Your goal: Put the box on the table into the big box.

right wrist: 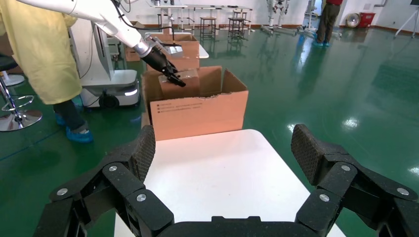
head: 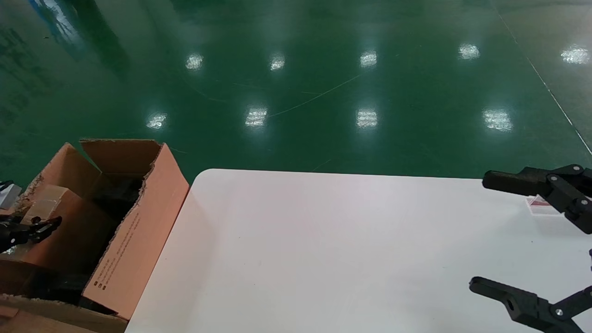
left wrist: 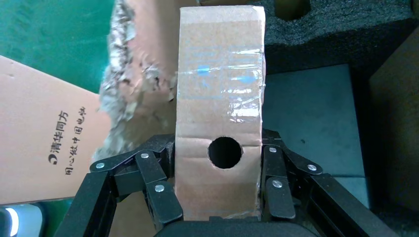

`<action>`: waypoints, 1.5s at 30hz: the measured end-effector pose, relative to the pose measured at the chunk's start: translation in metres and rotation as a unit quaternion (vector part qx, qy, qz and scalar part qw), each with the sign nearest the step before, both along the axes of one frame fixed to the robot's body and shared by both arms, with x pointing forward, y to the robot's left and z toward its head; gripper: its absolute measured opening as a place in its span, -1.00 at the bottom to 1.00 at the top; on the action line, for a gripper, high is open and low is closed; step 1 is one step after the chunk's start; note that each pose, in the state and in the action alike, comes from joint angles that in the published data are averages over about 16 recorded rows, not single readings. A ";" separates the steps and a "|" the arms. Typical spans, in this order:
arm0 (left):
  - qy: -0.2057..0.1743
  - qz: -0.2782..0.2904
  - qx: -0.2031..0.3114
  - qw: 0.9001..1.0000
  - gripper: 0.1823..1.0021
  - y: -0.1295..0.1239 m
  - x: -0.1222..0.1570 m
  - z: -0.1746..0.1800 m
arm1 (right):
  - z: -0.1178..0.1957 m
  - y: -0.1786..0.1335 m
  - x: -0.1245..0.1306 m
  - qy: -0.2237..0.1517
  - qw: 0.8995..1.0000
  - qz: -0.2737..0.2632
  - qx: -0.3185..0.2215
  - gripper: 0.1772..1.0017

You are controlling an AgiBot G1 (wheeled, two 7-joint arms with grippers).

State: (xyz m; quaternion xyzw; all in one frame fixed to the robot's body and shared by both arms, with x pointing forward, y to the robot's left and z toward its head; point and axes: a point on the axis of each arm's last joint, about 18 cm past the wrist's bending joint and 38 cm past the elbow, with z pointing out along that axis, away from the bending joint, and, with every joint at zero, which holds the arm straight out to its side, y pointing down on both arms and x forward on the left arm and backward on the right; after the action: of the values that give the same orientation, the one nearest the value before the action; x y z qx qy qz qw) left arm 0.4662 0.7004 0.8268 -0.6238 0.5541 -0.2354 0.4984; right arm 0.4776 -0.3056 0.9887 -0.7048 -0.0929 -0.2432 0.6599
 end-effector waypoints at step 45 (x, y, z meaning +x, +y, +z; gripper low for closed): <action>-0.113 -0.146 0.030 0.982 0.96 -0.089 0.042 0.087 | 0.000 0.000 0.000 0.000 1.000 0.000 0.000 1.00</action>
State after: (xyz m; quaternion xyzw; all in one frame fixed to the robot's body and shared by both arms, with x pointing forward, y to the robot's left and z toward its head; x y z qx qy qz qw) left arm 0.5084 0.6111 0.9134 -0.4904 0.5860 -0.3584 0.5364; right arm 0.4777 -0.3056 0.9887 -0.7048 -0.0927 -0.2432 0.6600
